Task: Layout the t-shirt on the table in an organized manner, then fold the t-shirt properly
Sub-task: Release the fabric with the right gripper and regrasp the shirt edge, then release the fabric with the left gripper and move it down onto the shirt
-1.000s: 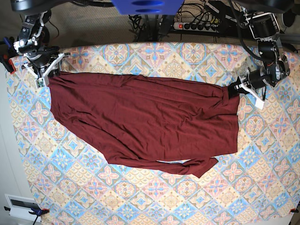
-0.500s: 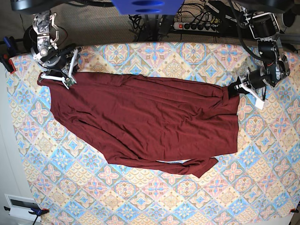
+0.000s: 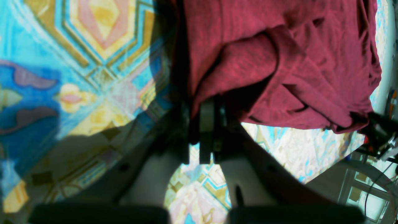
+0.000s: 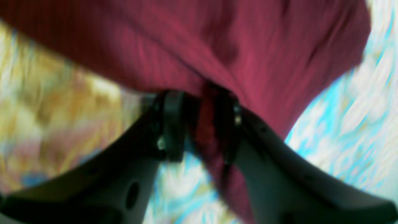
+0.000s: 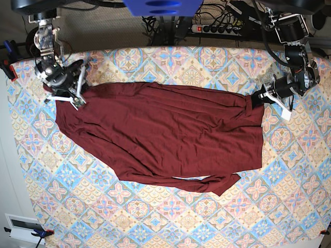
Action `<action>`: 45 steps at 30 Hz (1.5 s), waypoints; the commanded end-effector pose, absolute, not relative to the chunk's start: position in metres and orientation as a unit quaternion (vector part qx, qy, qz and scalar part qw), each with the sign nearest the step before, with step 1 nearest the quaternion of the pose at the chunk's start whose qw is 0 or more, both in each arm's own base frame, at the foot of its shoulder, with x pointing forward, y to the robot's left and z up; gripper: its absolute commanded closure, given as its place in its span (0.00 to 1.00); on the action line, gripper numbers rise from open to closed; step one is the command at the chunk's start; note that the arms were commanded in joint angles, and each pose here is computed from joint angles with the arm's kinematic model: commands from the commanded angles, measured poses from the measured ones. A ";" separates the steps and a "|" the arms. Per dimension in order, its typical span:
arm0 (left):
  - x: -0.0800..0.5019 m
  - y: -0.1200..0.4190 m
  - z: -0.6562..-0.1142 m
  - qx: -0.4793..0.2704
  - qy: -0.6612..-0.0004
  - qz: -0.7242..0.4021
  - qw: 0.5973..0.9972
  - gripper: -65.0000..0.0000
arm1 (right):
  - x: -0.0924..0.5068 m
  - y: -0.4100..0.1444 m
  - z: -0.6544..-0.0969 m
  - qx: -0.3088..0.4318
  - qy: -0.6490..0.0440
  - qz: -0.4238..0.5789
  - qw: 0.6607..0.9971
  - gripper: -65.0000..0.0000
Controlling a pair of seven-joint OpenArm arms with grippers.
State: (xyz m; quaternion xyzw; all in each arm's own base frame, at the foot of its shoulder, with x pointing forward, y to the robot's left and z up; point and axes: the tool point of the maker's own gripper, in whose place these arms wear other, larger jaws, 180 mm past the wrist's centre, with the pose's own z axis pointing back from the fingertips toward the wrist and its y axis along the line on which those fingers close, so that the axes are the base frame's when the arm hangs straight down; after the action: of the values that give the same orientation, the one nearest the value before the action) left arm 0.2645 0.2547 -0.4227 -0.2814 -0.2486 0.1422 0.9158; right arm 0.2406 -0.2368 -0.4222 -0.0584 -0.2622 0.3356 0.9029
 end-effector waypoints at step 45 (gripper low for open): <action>0.268 0.261 -0.418 -0.273 -0.254 0.136 0.918 0.99 | 0.308 -0.250 -0.379 -0.122 -0.302 0.382 0.865 0.90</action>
State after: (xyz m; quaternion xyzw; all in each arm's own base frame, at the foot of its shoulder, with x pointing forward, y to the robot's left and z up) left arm 0.2642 0.2546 -0.4231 -0.2819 -0.2481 0.1421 0.9159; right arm 0.3059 -0.2421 -0.3855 -0.1117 -0.3008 0.3807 0.8672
